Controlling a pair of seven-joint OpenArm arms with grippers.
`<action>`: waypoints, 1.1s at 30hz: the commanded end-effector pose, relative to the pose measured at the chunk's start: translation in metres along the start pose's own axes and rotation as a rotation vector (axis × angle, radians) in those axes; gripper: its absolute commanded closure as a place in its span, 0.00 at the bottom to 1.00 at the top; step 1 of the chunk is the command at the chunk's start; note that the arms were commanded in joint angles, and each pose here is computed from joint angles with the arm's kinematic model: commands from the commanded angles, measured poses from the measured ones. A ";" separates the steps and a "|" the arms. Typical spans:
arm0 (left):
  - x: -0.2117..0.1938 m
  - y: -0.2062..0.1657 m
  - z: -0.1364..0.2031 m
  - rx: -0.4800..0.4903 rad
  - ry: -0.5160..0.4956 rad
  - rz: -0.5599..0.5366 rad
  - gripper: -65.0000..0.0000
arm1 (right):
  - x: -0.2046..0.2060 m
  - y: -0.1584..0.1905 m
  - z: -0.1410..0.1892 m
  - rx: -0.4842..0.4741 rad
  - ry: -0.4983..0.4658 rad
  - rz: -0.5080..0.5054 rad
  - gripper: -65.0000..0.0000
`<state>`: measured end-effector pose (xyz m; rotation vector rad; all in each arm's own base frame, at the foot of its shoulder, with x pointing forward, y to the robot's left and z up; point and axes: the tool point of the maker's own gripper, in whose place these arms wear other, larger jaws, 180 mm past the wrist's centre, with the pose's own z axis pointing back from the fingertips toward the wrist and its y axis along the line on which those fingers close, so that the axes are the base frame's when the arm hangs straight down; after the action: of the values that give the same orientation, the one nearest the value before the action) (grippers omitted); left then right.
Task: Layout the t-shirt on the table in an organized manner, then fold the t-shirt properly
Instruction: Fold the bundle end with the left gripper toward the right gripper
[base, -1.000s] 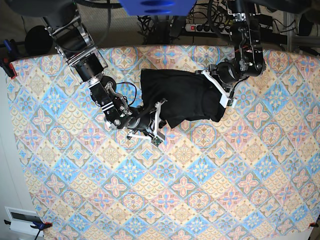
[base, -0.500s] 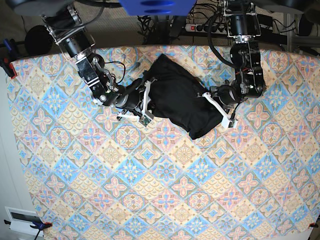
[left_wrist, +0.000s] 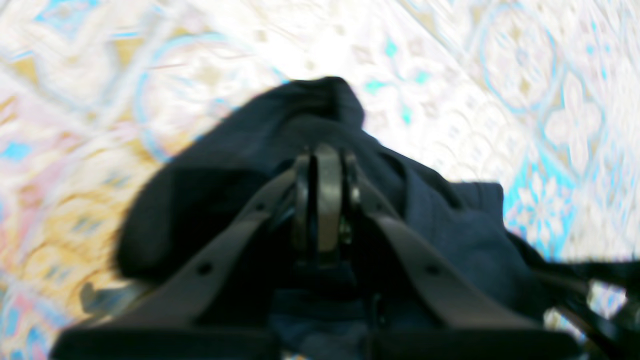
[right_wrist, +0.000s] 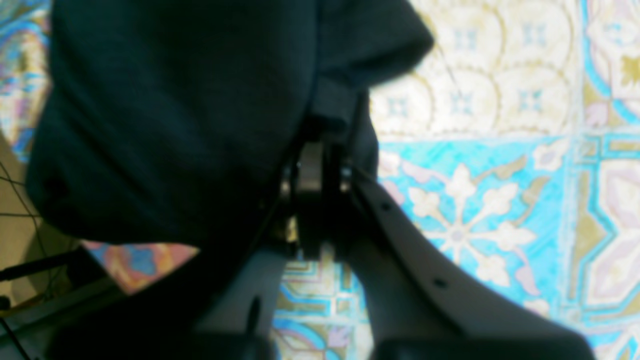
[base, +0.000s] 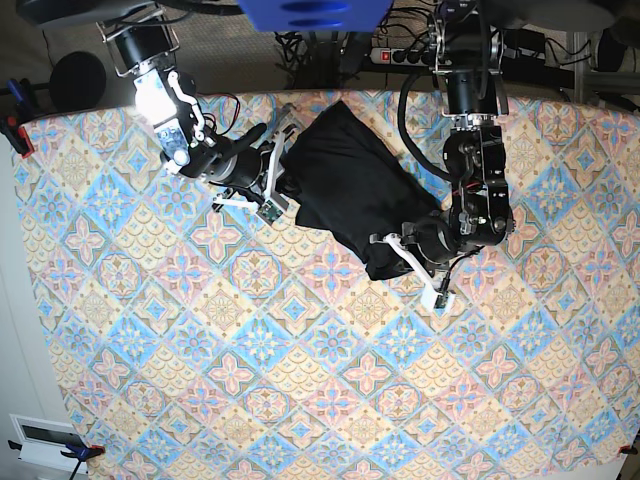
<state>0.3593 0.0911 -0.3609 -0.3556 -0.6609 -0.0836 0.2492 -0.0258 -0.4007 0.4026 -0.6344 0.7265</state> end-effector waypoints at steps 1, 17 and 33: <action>0.021 -0.004 0.010 -0.006 -0.068 -0.025 1.00 | 0.019 -0.001 0.007 -0.002 -0.061 0.023 0.95; -0.072 0.039 0.030 0.091 0.030 0.155 1.00 | 0.057 -0.060 0.025 -0.141 -0.165 -0.024 0.95; -0.020 0.015 -0.049 -0.029 -0.027 0.281 1.00 | 0.062 -0.029 0.038 -0.107 -0.218 -0.011 0.95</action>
<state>0.3677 0.0910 -0.4204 -0.4743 -0.6175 0.1894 0.2844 -0.0387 -0.3491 0.3783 -0.8213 0.6313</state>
